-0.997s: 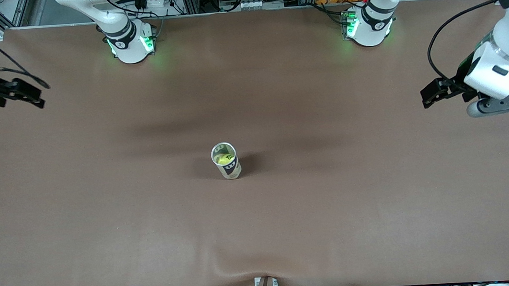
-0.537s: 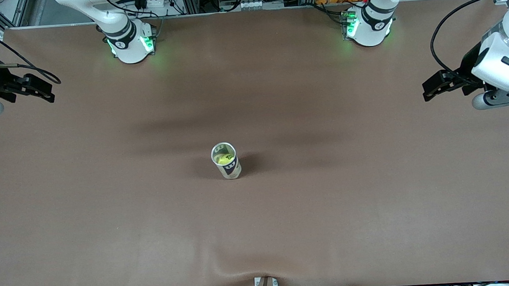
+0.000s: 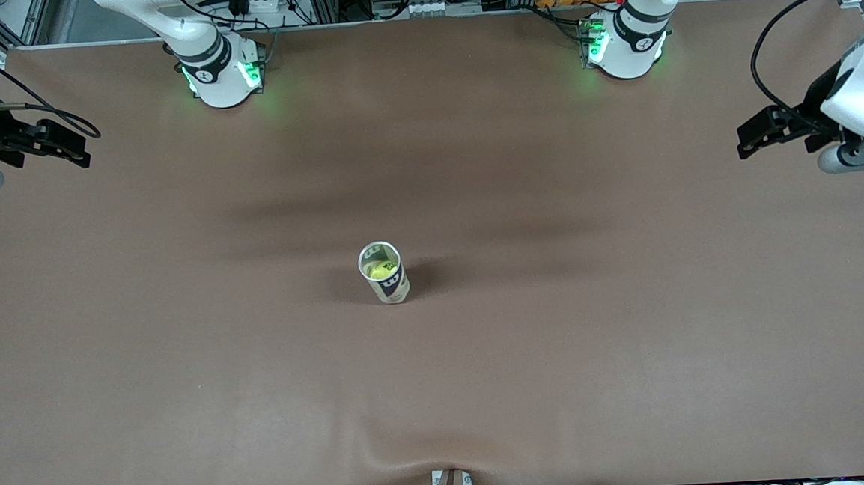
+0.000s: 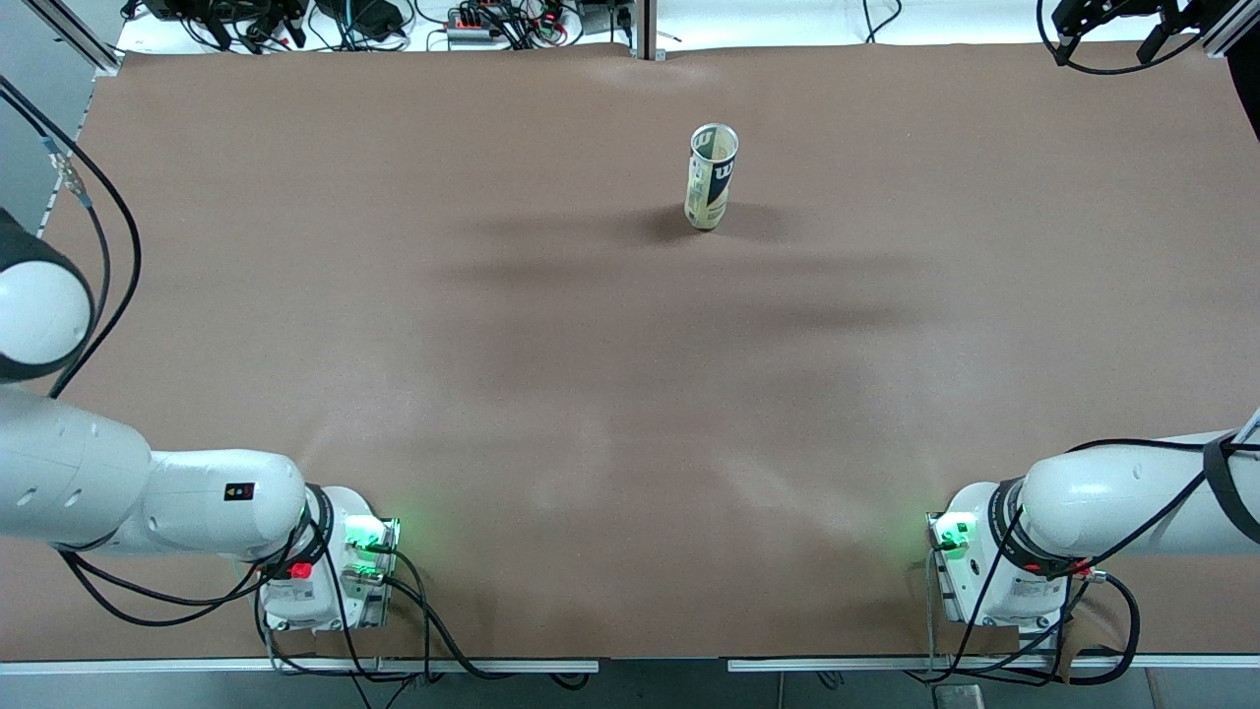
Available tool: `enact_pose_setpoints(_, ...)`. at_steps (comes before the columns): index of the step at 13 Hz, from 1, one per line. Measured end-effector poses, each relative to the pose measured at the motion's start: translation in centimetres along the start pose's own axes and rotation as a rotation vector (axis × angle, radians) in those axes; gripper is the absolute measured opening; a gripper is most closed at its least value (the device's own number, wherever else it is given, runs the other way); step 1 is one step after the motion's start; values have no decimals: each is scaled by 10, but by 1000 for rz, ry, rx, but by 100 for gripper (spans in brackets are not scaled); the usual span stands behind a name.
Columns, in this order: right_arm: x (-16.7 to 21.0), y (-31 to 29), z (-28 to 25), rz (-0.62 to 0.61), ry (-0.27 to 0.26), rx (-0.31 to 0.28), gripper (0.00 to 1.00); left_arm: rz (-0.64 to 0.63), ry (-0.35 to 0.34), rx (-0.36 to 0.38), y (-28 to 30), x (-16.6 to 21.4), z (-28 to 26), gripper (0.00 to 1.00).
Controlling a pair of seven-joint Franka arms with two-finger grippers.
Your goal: Insert tennis ball vertically with right arm
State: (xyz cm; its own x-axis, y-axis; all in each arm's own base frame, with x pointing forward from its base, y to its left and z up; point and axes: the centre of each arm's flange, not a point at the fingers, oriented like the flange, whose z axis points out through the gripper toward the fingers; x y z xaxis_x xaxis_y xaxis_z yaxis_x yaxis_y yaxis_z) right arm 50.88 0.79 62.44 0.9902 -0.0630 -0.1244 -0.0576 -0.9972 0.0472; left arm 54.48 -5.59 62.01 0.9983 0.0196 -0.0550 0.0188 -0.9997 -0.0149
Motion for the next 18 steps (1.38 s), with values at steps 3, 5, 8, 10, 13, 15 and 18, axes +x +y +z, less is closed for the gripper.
enact_pose_setpoints(3, 1, 1, 0, 3, 3, 1, 100, 6, 11, 4, 1, -18, -8, 100)
enact_pose_setpoints(5, 2, 3, -1, 7, 8, 2, 100, 3, 14, 4, -1, -23, -10, 100)
enact_pose_setpoints(8, 2, 4, -1, 8, 10, 2, 100, -1, 13, 5, -4, -26, -10, 100)
enact_pose_setpoints(10, 2, 4, -1, 8, 10, 2, 100, -3, 12, 5, -5, -27, -9, 100)
enact_pose_setpoints(13, 2, 4, -3, 9, 13, 3, 100, 9, 9, 4, -10, -26, -7, 100)
enact_pose_setpoints(15, 2, 5, -4, 9, 16, 3, 100, 6, 6, 3, -14, -22, -5, 100)
enact_pose_setpoints(18, 2, 5, -4, 9, 16, 3, 100, 4, 0, 2, -15, -17, 0, 100)
